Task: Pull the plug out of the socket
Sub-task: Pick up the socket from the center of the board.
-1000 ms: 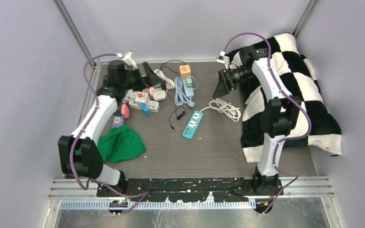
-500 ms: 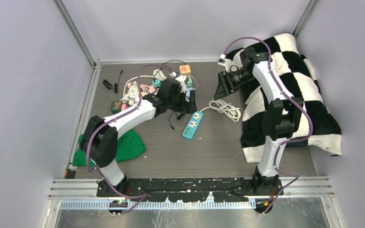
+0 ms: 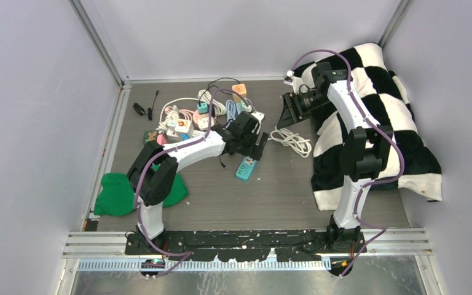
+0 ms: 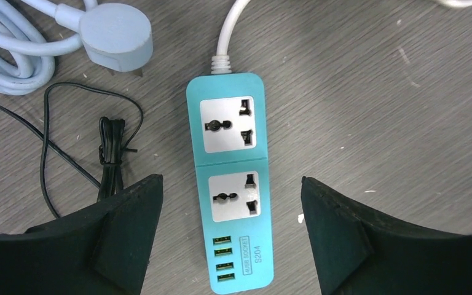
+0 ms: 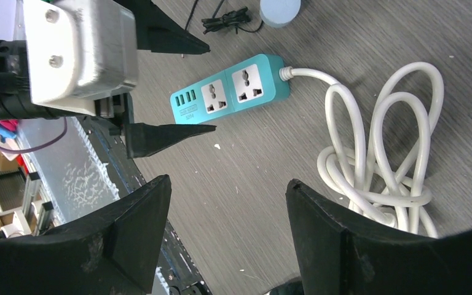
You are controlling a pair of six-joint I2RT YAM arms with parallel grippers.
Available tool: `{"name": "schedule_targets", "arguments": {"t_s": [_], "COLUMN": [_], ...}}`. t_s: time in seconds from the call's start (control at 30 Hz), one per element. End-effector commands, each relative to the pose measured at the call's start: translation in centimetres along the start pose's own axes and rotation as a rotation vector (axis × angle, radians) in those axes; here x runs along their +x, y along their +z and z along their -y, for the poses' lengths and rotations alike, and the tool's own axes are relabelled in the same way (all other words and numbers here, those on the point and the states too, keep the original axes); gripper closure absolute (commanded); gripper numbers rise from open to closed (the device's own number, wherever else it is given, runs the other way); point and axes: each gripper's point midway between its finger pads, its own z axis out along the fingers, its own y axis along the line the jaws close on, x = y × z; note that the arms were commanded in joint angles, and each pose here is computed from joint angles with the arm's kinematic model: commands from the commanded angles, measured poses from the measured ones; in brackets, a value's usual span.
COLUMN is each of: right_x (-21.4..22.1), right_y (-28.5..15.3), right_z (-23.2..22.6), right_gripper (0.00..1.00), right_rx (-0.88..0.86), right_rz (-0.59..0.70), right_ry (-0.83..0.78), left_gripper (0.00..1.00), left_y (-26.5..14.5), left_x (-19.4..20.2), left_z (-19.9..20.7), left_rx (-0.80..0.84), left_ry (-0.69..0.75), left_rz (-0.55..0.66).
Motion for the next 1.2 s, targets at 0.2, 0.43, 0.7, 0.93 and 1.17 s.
{"name": "schedule_targets", "arguments": {"t_s": [0.2, 0.43, 0.7, 0.93, 1.17], "right_x": [-0.7, -0.6, -0.5, -0.4, -1.2], "right_y": [-1.7, -1.5, -1.5, -1.6, -2.7], "right_z": [-0.7, -0.7, -0.7, -0.6, -1.0], "right_gripper": [0.26, 0.26, 0.26, 0.26, 0.26], "right_rx": [0.034, 0.028, 0.034, 0.044, 0.051], "right_rz": [0.054, 0.052, 0.052, 0.05, 0.07], "right_ry": [-0.027, -0.018, -0.02, -0.024, -0.048], "left_gripper": [0.23, 0.28, 0.66, 1.0, 1.0], "left_y": [1.9, 3.6, 4.5, 1.7, -3.9], "left_x": [1.0, 3.0, 4.1, 1.6, -2.7], "left_z": [0.5, -0.1, 0.3, 2.5, 3.3], "left_rx": [-0.052, -0.064, -0.052, 0.063, 0.14], "left_ry": [0.093, 0.106, 0.1, 0.166, 0.299], "left_rz": [-0.057, -0.124, -0.188, -0.188, 0.014]}}
